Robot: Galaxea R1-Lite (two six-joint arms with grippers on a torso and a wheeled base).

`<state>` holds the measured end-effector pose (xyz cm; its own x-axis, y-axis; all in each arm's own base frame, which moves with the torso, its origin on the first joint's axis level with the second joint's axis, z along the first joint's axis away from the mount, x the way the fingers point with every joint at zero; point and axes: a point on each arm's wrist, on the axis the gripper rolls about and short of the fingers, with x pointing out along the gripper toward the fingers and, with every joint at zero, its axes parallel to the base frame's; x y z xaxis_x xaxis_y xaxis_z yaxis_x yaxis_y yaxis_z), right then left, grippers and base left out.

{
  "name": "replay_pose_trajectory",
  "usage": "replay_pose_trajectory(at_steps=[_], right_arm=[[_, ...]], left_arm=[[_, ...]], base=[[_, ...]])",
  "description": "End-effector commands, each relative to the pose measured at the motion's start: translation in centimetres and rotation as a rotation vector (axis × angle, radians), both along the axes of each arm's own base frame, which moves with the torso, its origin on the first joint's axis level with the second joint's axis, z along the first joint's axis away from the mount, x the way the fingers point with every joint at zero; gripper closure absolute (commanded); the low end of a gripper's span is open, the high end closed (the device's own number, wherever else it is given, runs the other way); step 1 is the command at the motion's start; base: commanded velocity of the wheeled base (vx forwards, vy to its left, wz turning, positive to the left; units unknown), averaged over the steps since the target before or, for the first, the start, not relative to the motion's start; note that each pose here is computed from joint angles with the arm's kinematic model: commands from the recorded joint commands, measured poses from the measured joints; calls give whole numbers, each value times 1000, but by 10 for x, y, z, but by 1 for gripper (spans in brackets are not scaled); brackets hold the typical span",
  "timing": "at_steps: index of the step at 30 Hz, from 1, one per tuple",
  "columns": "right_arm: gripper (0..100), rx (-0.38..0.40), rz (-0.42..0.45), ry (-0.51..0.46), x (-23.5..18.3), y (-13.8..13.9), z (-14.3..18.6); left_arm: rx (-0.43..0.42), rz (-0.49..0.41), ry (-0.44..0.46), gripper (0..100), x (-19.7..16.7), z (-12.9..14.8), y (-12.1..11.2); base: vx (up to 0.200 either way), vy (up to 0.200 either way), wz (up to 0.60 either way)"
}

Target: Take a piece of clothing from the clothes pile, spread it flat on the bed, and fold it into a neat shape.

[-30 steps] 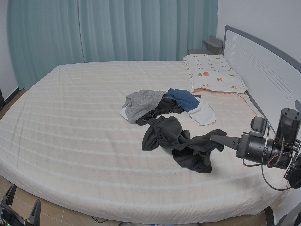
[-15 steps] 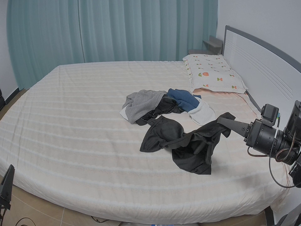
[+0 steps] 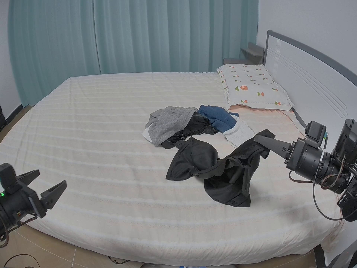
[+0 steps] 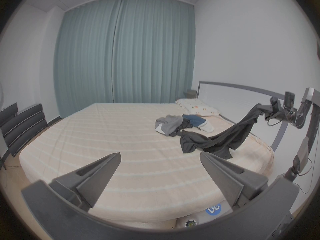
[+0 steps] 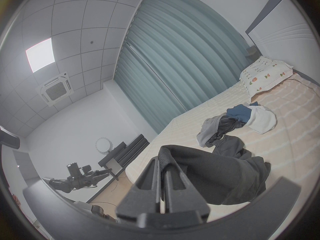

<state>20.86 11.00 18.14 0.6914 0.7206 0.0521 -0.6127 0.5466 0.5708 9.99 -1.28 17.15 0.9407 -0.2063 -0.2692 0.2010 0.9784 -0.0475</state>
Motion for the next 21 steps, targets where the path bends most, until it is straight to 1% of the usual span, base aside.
replay_pose_trajectory(at_steps=[1, 3, 6, 7, 9, 11, 12, 14, 15, 16, 17, 19, 20, 21], right_arm=[[100, 7, -32, -13, 8, -7, 2], [100, 9, -35, -17, 8, -7, 3], [100, 15, -35, -31, 5, -9, 7], [100, 15, -35, -31, 5, -9, 7], [100, 16, -40, -33, 6, -10, 7], [100, 14, -43, -30, 6, -10, 6], [100, 14, -55, -30, 8, -12, 6], [100, 12, -58, -26, 9, -13, 6], [100, 11, -58, -23, 10, -13, 5], [100, 11, -58, -23, 10, -13, 5], [100, 10, -65, -21, 13, -13, 5], [100, 13, -66, -23, 14, -13, 5], [100, 13, -66, -23, 14, -13, 5], [100, 15, -68, -31, 13, -13, 7]], left_arm=[[81, -105, 215, 0, 78, -45, -39], [82, -123, 224, 0, 90, -52, -51], [76, -115, 246, 0, 116, -62, -75], [76, -115, 246, 0, 116, -62, -75], [27, -96, 264, 0, 143, -71, -104], [15, -85, 278, 0, 154, -80, -120], [21, -72, 280, 0, 163, -88, -132], [40, -62, 280, 0, 172, -98, -145], [55, -60, 277, 0, 179, -107, -156], [55, -61, 275, 0, 180, -108, -158], [56, -74, 246, 0, 189, -114, -174], [54, -94, 220, 0, 196, -118, -193], [55, -97, 220, 0, 197, -119, -195], [69, -108, 234, 0, 201, -129, -204]], base=[[0, 0, 0], [0, 0, 0], [0, 0, 0], [0, 0, 0], [0, 0, 0], [0, 0, 0], [0, 0, 0], [0, 0, 0], [0, 0, 0], [0, 0, 0], [0, 0, 0], [0, 0, 0], [0, 0, 0], [0, 0, 0]])
